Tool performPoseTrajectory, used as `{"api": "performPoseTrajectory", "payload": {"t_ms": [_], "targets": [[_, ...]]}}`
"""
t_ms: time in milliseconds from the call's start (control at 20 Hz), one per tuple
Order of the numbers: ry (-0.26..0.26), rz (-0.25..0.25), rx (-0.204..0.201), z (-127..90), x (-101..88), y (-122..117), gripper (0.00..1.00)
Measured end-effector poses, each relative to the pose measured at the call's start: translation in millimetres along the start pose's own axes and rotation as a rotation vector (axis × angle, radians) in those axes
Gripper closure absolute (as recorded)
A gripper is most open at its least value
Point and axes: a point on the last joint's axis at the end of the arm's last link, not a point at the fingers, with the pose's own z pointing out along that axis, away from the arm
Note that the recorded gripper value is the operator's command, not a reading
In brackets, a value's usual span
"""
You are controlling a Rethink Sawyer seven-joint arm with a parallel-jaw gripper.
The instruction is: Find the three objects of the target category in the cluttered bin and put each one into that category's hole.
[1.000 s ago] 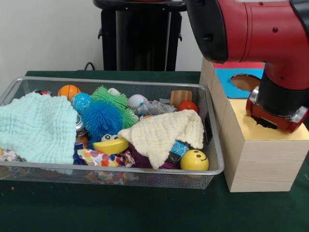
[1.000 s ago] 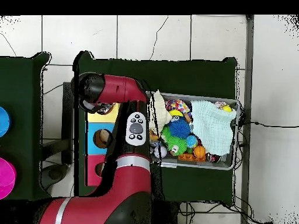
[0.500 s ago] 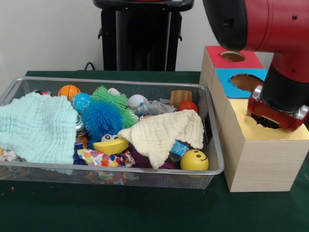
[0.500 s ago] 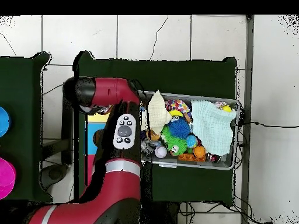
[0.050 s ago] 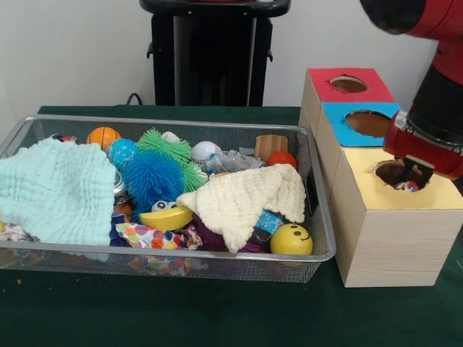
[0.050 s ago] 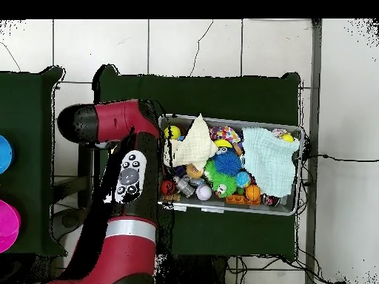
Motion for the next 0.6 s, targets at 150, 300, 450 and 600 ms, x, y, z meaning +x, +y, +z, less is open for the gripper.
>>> {"api": "performPoseTrajectory", "payload": {"t_ms": [150, 300, 450, 600], "targets": [[-0.011, -0.008, 0.005, -8.2, 0.3, -0.7, 1.00], [-0.014, -0.010, 0.007, -10.7, -0.1, -1.9, 1.00], [-0.014, -0.010, 0.007, -10.6, -0.1, -1.9, 1.00], [-0.015, -0.011, 0.008, -10.4, 0.0, -2.1, 1.00]]}}
